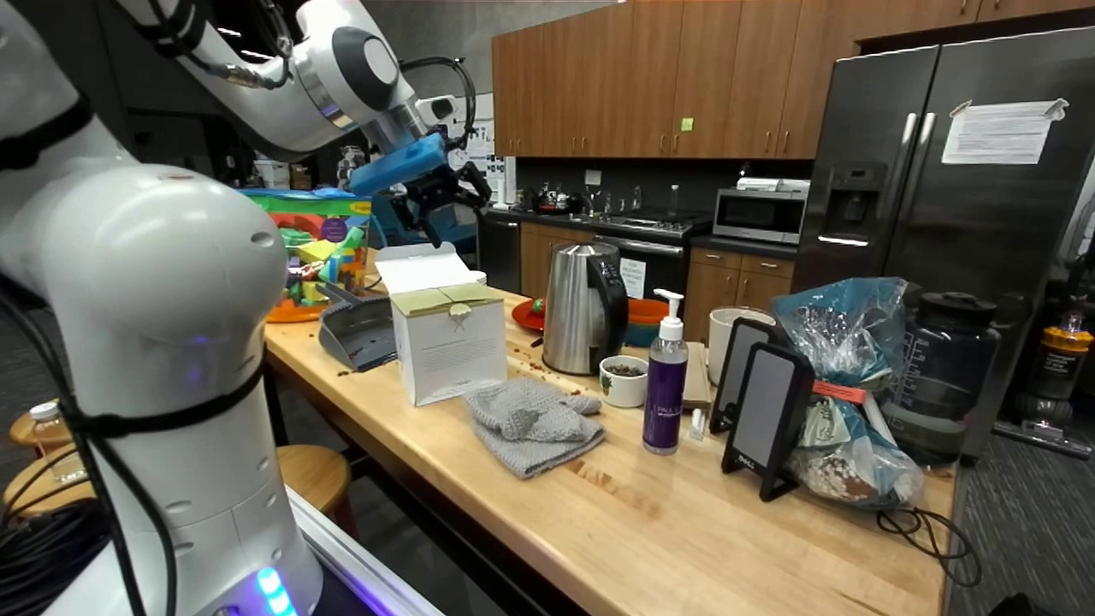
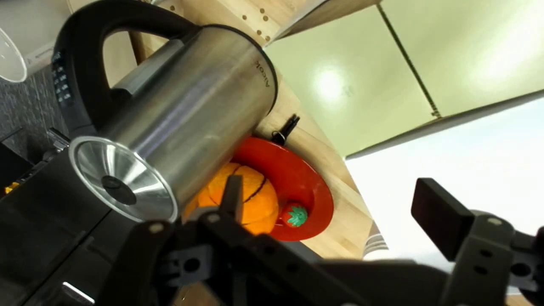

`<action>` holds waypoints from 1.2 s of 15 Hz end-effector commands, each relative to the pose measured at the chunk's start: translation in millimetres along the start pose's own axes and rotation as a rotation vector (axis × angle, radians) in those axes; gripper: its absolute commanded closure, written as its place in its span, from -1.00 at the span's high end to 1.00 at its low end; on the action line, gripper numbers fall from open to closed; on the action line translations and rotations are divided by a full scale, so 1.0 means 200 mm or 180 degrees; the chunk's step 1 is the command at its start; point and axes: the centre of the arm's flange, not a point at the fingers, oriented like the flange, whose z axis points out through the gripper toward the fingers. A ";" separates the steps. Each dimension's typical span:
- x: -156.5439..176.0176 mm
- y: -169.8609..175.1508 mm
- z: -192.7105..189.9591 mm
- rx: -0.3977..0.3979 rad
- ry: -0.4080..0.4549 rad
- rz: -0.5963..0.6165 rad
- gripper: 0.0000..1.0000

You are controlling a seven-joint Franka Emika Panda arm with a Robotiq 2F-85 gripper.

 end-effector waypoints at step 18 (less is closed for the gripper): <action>-0.48 -1.01 -0.03 -0.0693 0.0235 -0.0786 1.00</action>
